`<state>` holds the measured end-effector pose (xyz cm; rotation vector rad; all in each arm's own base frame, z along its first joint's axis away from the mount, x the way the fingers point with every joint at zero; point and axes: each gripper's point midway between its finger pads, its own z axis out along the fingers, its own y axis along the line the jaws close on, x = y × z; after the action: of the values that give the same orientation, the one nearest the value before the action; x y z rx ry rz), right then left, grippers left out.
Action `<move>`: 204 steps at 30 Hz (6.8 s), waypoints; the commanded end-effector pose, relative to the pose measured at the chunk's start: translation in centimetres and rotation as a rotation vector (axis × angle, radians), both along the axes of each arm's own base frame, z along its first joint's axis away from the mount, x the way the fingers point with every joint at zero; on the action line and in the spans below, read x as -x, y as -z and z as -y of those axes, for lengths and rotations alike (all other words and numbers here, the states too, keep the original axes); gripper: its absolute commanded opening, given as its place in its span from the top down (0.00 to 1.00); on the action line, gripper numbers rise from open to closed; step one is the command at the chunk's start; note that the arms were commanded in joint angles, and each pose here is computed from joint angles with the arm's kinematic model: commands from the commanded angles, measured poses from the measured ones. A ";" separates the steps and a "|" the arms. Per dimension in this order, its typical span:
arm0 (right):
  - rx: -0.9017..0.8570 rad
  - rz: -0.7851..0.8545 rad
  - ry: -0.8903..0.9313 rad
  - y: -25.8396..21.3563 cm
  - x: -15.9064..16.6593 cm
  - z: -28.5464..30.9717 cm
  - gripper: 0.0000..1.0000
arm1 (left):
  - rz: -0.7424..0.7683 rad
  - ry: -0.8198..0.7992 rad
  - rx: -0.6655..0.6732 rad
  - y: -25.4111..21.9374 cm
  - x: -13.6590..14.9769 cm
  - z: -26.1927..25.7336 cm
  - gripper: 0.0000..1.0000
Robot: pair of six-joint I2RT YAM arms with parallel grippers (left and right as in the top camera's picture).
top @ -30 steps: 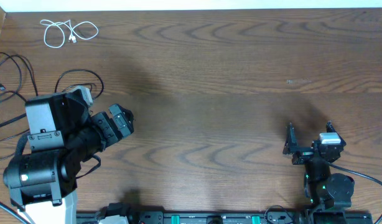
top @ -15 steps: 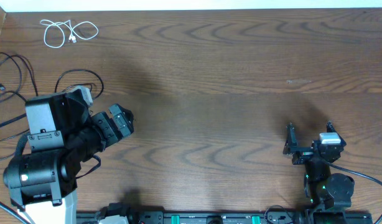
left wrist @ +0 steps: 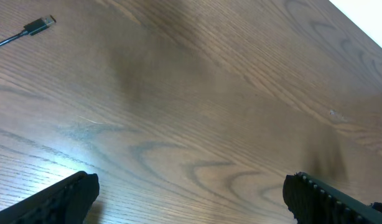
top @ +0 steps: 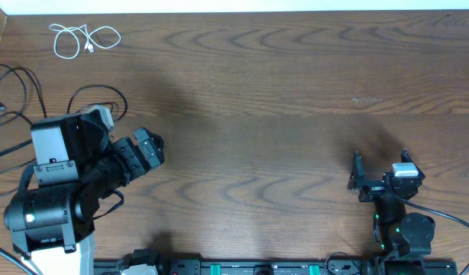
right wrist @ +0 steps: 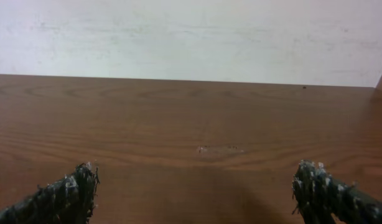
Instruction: Untangle cables
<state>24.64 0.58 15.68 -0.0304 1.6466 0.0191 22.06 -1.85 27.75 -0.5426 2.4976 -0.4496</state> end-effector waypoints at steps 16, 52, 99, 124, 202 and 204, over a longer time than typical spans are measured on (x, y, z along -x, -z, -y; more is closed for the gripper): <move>0.009 -0.001 0.016 0.1 0.0 0.3 0.01 | 0.012 0.003 -0.015 -0.4 0.0 -0.2 0.01; 0.009 -0.001 0.016 0.1 0.0 0.3 0.01 | 0.312 0.280 -0.102 0.4 2.7 4.2 0.02; 0.009 -0.001 0.016 0.1 0.0 0.3 0.01 | 1.104 0.172 -0.348 6.3 -1.6 2.0 0.02; 0.009 -0.001 0.016 0.1 0.0 0.3 0.01 | 0.904 0.141 -0.364 12.8 -2.3 0.8 0.02; 0.009 -0.001 0.016 0.1 0.0 0.3 0.01 | 0.864 0.171 -0.419 13.9 -2.2 0.7 0.02; 0.009 -0.001 0.016 0.1 0.0 0.3 0.01 | 0.864 0.171 -0.419 13.9 -2.2 0.7 0.02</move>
<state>24.64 0.45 15.69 -0.0252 1.6463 0.0129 24.41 -2.30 15.37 0.0385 1.6702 -0.1410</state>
